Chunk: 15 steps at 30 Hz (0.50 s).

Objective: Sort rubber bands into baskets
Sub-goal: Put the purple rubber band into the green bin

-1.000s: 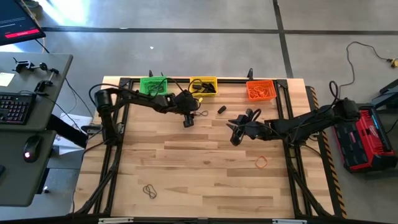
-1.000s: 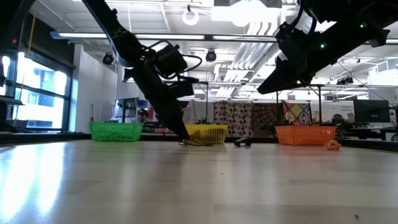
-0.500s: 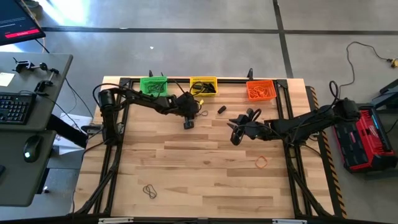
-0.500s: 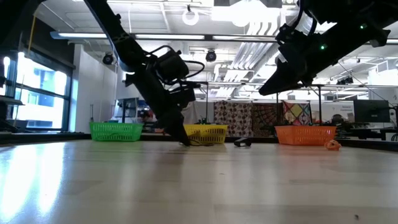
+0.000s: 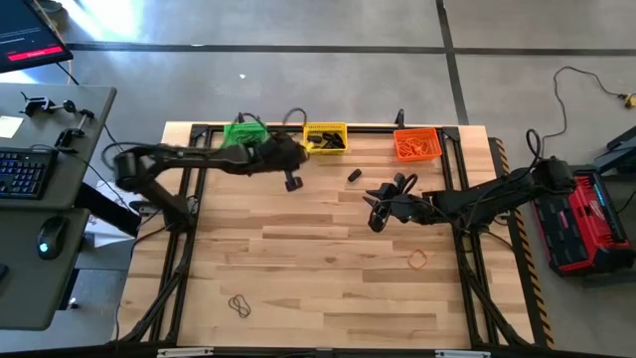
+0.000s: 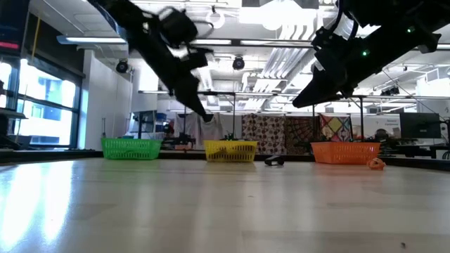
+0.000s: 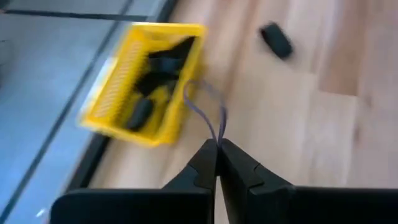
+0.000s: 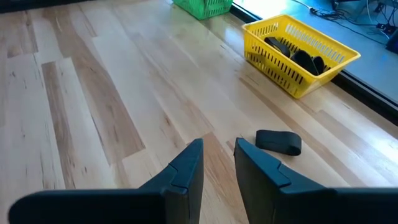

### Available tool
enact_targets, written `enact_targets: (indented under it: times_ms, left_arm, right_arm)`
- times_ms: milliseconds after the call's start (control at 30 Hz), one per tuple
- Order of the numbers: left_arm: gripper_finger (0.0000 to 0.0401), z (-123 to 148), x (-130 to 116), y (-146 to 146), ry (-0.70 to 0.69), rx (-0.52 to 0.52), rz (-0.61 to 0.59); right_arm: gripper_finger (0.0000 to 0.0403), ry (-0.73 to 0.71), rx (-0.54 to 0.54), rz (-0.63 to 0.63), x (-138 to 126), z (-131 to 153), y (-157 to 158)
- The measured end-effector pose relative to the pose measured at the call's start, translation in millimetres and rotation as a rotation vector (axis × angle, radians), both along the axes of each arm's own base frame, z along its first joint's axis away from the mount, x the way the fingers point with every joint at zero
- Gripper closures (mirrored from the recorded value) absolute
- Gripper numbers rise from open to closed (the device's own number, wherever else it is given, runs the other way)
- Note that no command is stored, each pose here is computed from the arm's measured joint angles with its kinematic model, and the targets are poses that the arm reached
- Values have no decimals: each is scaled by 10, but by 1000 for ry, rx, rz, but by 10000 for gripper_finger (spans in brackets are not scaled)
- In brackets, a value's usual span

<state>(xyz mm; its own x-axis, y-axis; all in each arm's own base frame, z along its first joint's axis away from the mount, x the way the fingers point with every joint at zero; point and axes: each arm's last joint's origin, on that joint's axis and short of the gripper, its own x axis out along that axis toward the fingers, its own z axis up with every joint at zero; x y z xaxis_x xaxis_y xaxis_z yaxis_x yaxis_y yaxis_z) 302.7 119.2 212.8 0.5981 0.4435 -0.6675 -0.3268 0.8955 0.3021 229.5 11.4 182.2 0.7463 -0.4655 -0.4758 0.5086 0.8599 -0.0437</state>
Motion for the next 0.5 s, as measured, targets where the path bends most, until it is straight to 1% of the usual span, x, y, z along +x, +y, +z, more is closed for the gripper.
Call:
enact_targets:
  times_ms: [133,233,367,500]
  left_arm:
    - [400,329,-244,-1,-45,29,93]
    - [400,514,-456,27,-62,37,174]
    - [400,702,-729,75,-69,72,290]
    - [400,788,-950,175,-43,116,409]
  right_arm:
    - [323,-4,0,0,2,3,0]
    - [323,-5,0,0,3,4,0]
    - [323,-5,-2,0,4,6,-3]
    - [323,-7,-10,-11,3,7,-8]
